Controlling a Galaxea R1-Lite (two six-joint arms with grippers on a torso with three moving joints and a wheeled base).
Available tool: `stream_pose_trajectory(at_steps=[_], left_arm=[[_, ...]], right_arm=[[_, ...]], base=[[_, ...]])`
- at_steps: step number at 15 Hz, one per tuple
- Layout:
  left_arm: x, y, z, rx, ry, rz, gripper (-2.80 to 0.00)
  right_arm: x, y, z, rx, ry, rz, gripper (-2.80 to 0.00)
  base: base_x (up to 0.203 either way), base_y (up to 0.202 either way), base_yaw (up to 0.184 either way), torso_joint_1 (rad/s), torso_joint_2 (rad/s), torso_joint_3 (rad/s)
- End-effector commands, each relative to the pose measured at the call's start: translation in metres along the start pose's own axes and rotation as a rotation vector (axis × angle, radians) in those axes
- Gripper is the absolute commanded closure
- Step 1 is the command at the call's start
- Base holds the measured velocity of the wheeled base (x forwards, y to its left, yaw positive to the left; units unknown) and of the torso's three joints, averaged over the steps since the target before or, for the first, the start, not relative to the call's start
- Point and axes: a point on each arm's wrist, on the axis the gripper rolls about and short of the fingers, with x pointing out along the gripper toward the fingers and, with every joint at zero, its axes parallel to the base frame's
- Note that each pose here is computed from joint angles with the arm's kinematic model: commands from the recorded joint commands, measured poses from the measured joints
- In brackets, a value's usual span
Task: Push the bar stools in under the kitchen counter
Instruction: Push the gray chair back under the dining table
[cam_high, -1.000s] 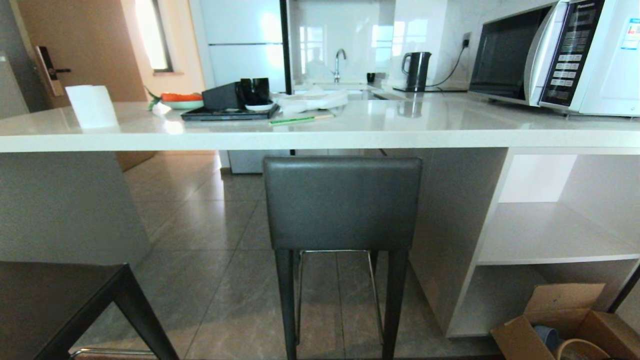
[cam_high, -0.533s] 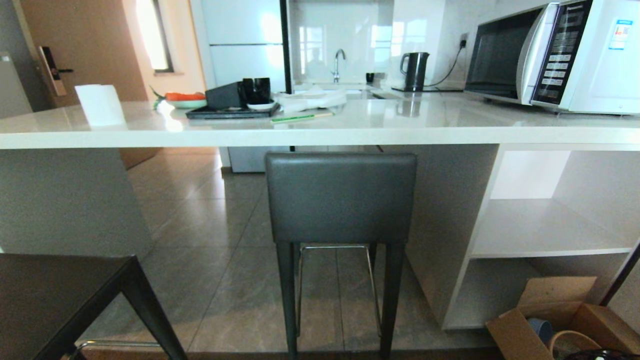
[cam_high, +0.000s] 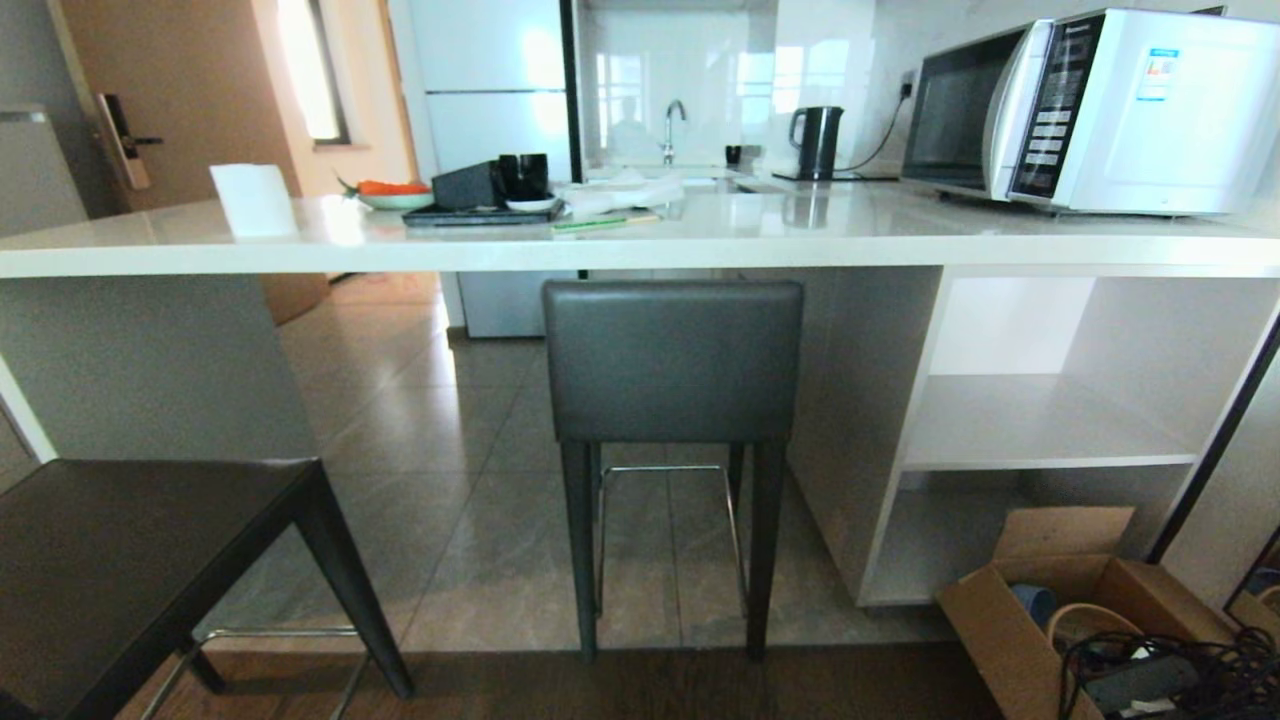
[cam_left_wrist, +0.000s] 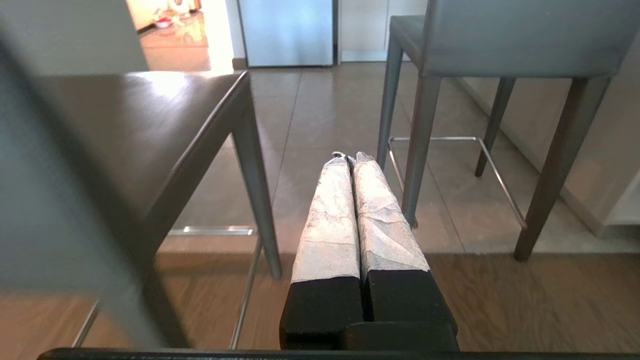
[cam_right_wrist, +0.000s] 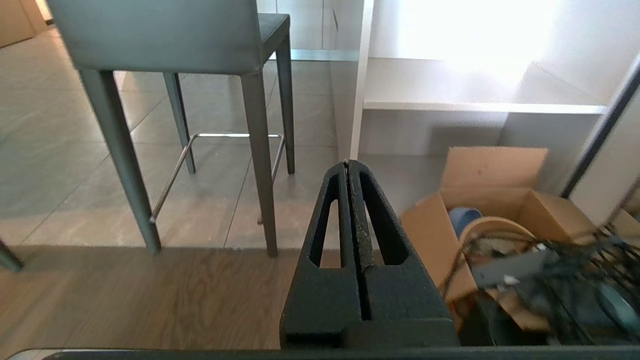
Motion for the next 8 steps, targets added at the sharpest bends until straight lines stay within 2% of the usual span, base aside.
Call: stream_pose_trajectory(at_steps=[1, 8], left_arm=[[0.0007, 0.0000, -0.0025, -0.003, 0.009, 0.002, 0.00], [0.0007, -0.0001, -0.0025, -0.004, 0.009, 0.002, 0.00]], right_arm=[[0.0008, 0.0001, -0.0025, 0.002, 0.011, 0.001, 0.00], [0.0009, -0.0003, -0.0024, 0.014, 0.011, -0.015, 0.00]], base=[[-0.198, 0.000, -0.005, -0.002, 0.00, 0.002], [-0.189, 0.000, -0.001, 0.002, 0.00, 0.003]])
